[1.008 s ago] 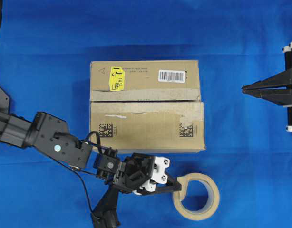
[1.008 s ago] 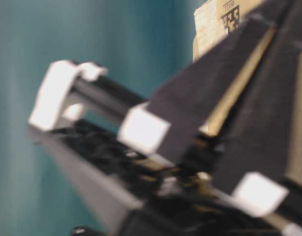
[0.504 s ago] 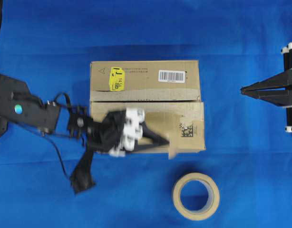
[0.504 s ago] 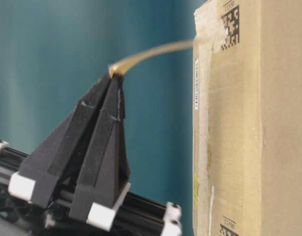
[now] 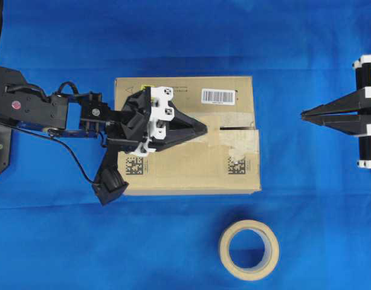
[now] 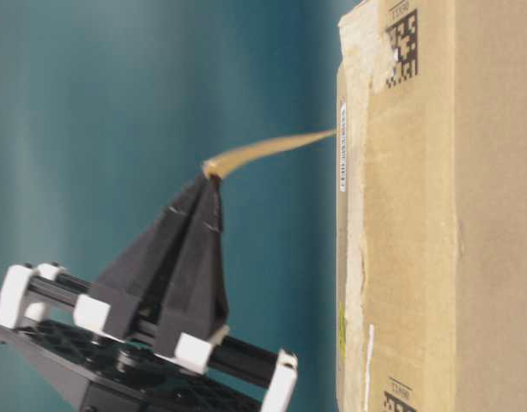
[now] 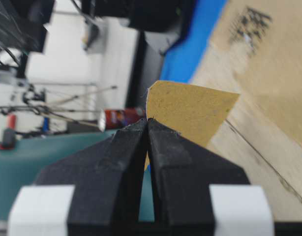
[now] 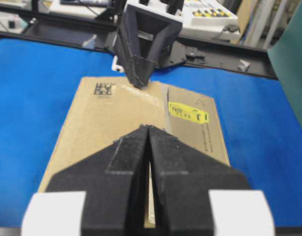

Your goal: Apply tape along the seams of the closed cardboard box to seal it securely.

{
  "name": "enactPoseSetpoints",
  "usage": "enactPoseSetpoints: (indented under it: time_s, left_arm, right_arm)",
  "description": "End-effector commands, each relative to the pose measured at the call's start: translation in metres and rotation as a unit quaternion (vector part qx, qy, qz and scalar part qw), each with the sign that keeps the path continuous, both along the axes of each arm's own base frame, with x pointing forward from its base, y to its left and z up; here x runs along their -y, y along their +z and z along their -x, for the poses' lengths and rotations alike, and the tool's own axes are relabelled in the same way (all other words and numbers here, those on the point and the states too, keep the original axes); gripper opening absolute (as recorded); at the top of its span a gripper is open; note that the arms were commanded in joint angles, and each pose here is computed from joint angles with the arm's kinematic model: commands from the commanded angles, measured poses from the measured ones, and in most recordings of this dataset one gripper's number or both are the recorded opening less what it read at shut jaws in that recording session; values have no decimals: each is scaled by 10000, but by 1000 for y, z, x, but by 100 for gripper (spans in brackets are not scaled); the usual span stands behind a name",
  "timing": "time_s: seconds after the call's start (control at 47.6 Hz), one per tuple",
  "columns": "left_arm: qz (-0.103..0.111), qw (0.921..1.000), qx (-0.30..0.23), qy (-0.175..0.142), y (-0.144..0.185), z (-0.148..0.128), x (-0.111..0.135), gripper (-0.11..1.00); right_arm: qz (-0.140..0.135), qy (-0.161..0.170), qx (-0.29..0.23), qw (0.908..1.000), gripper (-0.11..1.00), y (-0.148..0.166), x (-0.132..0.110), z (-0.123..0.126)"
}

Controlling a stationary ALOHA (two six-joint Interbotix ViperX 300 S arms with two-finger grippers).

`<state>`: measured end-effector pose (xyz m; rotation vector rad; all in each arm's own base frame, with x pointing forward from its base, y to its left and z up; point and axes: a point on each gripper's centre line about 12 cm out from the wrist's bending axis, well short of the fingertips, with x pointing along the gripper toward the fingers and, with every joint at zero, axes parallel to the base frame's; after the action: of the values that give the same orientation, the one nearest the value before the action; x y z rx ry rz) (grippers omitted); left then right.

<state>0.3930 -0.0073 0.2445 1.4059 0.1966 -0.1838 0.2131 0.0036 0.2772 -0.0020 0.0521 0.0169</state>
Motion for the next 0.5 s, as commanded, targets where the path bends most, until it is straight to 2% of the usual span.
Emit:
enactPoseSetpoints:
  time_s: [0.0,0.147,0.252,0.483]
  left_arm:
    - [32,10000,46,22,10,5,-1,1]
    - [74,9996,-277,35,0,13,-2,1]
    - [-36,9982,-597,1,-8,20,-2,1]
    - [-64,9951,-987,-15,-18,30,-3,1]
  right_arm:
    - [21,-3,62,10000,2,5,0,-3]
    - [29,-3,39,10000,2,4,0,-3]
    - [37,-8,39,10000,2,4,0,-4]
    - [53,2,-30,10000,2,1,0,-5]
